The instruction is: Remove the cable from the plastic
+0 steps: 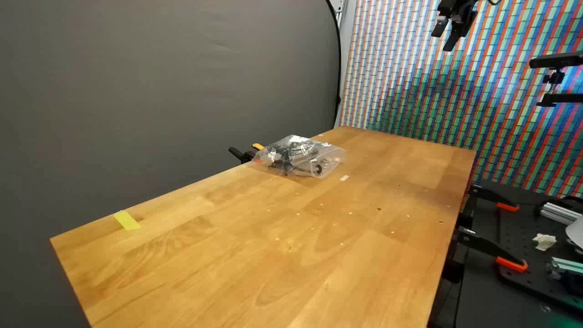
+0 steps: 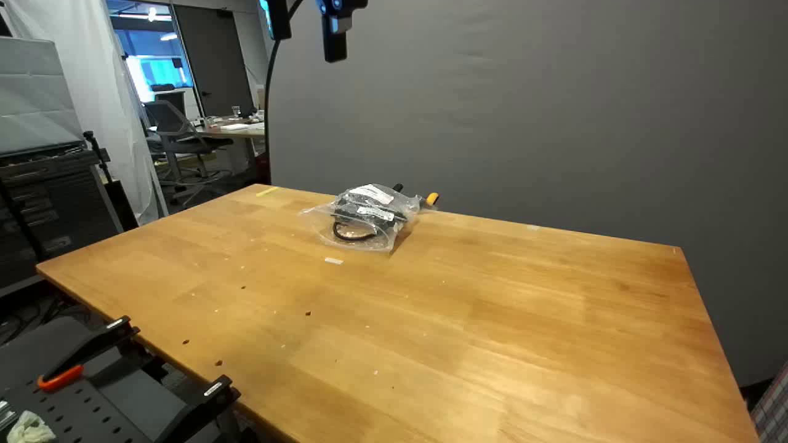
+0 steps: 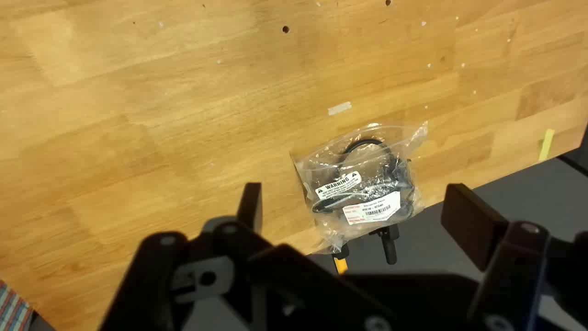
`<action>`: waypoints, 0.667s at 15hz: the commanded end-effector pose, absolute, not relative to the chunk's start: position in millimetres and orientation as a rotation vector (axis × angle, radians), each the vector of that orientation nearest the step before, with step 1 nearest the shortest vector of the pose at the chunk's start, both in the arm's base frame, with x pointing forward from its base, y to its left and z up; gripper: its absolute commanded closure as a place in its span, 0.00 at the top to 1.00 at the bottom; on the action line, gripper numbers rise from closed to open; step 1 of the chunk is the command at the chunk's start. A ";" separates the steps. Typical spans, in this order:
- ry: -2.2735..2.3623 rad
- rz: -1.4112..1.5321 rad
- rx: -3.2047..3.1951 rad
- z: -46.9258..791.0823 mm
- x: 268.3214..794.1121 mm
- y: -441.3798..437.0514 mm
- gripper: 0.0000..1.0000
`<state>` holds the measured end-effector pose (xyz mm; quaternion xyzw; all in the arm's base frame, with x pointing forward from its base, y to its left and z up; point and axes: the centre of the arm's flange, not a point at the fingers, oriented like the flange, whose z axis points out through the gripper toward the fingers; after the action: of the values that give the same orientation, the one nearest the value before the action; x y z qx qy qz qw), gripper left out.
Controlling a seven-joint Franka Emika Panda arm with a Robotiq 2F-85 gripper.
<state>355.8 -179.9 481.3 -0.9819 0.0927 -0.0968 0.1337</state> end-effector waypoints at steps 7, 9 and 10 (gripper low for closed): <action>0.269 -0.309 -2.849 490.1 356.7 -182.2 1.00; 0.269 -0.309 -2.849 490.1 356.7 -182.2 1.00; 0.269 -0.309 -2.849 490.1 356.7 -182.2 1.00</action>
<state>356.7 -182.2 490.1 -0.9812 0.0928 -0.1063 0.1313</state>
